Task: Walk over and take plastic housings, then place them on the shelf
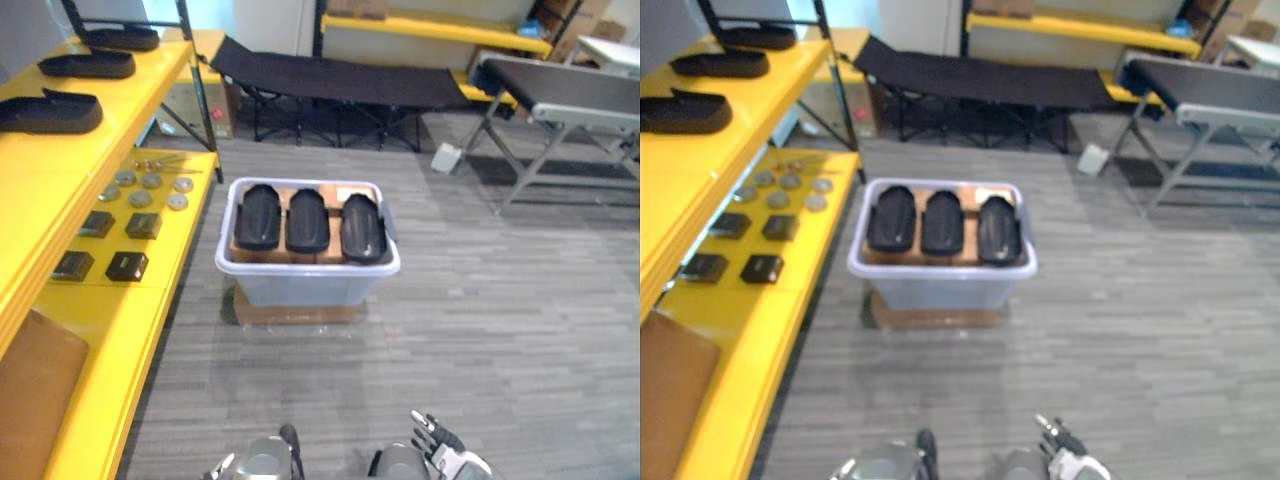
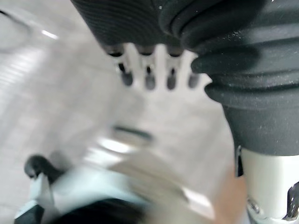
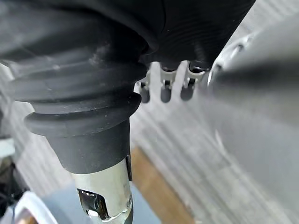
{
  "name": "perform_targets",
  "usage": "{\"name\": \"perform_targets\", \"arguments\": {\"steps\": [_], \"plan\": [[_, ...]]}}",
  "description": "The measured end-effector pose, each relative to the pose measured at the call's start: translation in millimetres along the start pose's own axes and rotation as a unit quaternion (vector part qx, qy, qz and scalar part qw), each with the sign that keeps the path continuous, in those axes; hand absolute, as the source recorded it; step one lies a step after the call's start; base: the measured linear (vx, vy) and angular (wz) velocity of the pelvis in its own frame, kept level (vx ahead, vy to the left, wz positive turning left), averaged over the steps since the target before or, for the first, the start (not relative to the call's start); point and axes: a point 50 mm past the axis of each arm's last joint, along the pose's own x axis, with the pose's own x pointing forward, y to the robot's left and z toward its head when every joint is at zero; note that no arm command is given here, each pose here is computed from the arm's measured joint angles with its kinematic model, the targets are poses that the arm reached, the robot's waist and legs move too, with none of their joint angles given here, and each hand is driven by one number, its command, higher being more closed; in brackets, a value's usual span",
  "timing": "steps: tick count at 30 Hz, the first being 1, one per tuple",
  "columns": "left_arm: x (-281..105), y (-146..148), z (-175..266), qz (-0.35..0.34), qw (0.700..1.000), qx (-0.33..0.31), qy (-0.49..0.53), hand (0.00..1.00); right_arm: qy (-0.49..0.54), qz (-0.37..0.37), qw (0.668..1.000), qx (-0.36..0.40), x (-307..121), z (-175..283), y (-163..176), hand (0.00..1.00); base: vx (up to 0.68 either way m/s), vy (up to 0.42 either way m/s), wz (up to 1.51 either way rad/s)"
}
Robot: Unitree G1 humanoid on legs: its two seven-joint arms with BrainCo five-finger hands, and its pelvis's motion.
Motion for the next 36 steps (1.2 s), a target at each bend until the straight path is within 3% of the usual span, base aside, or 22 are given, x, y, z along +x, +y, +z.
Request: {"name": "perform_targets", "arguments": {"steps": [4, 10, 16, 18, 21, 22, 23, 24, 25, 26, 27, 28, 29, 30, 32, 33, 34, 35, 36], "plan": [[0.4, -23.1, -1.2, -0.031, 0.998, -0.058, -0.009, 0.0, 0.002, -0.013, 1.0, 0.0, -1.9, -6.5, -0.2, 0.0, 0.34, -0.127, 0.47], [-3.1, -23.4, -21.4, -0.017, 0.993, -0.119, 0.014, 0.0, 0.014, -0.068, 0.997, 0.013, -8.8, -12.4, -18.4, 0.0, 0.43, -0.206, 0.32], [-2.4, -11.6, -26.5, 0.0, 0.994, -0.105, 0.03, 0.0, -0.045, -0.098, 0.994, 0.025, -16.3, 9.4, -39.8, 0.0, 0.31, 0.068, -0.09], [-1.0, -3.1, -14.4, 0.006, 0.998, -0.068, 0.016, 0.0, -0.049, -0.078, 0.996, 0.009, -13.0, 5.7, -29.4, 0.0, 0.24, 0.187, -0.03], [0.5, 7.7, 6.8, 0.013, 1.0, -0.017, -0.011, 0.0, -0.081, -0.016, 0.992, -0.091, -7.9, 5.6, -1.6, 0.0, 0.13, 0.115, 0.01], [0.4, 8.1, 7.8, 0.011, 1.0, -0.001, -0.012, 0.0, -0.109, 0.03, 0.972, -0.204, -9.8, 12.0, 13.3, 0.0, 0.1, 0.065, 0.12], [0.7, 4.9, 9.4, 0.003, 1.0, 0.01, -0.016, 0.0, -0.145, 0.103, 0.931, -0.318, -13.5, 20.5, 39.5, 0.0, 0.09, 0.048, 0.16], [0.9, 2.6, 10.0, -0.001, 1.0, 0.018, -0.017, 0.0, -0.163, 0.154, 0.898, -0.377, -16.4, 23.2, 60.8, 0.0, 0.05, 0.005, 0.23], [1.3, 1.0, 13.0, -0.006, 0.999, 0.037, -0.021, 0.0, -0.191, 0.259, 0.814, -0.483, -27.1, 22.8, 101.8, 0.0, 0.02, -0.015, 0.24], [1.6, -0.8, 13.8, -0.009, 0.999, 0.047, -0.023, 0.0, -0.202, 0.318, 0.764, -0.524, -34.6, 18.5, 124.9, 0.0, 0.0, -0.039, 0.37], [2.2, -5.4, 15.1, -0.017, 0.998, 0.059, -0.027, 0.0, -0.227, 0.425, 0.659, -0.577, -55.1, 7.6, 169.8, 0.0, -0.03, -0.046, 0.38], [2.5, -9.2, 16.4, -0.023, 0.997, 0.069, -0.034, 0.0, -0.256, 0.511, 0.571, -0.589, -79.8, -3.6, 209.9, 0.0, -0.04, -0.054, 0.39], [2.5, -9.7, 17.0, -0.024, 0.997, 0.069, -0.037, 0.0, -0.276, 0.544, 0.533, -0.587, -93.9, -6.7, 228.3, 0.0, -0.04, -0.049, 0.34], [2.6, -10.4, 18.1, -0.025, 0.996, 0.073, -0.042, 0.0, -0.323, 0.597, 0.465, -0.569, -125.1, -7.1, 259.9, 0.0, -0.03, -0.027, 0.21], [2.4, -7.0, 20.3, -0.018, 0.995, 0.088, -0.046, 0.0, -0.414, 0.623, 0.417, -0.516, -168.5, 20.0, 295.8, 0.0, -0.04, -0.006, 0.03], [1.4, -1.5, 16.4, -0.009, 0.993, 0.109, -0.038, 0.0, -0.494, 0.597, 0.417, -0.475, -193.2, 67.9, 318.6, 0.0, -0.05, 0.011, -0.08], [1.0, 0.5, 14.7, -0.006, 0.993, 0.112, -0.034, 0.0, -0.528, 0.572, 0.43, -0.456, -200.4, 91.3, 325.1, 0.0, -0.06, 0.02, -0.12], [-0.1, 4.8, 10.8, -0.001, 0.992, 0.125, -0.023, 0.0, -0.606, 0.499, 0.478, -0.394, -216.3, 153.5, 331.0, 0.0, -0.05, 0.019, -0.06], [-0.3, 5.4, 9.5, 0.0, 0.992, 0.127, -0.021, 0.0, -0.619, 0.485, 0.486, -0.38, -219.5, 164.6, 330.1, 0.0, -0.07, 0.032, -0.11]]}}
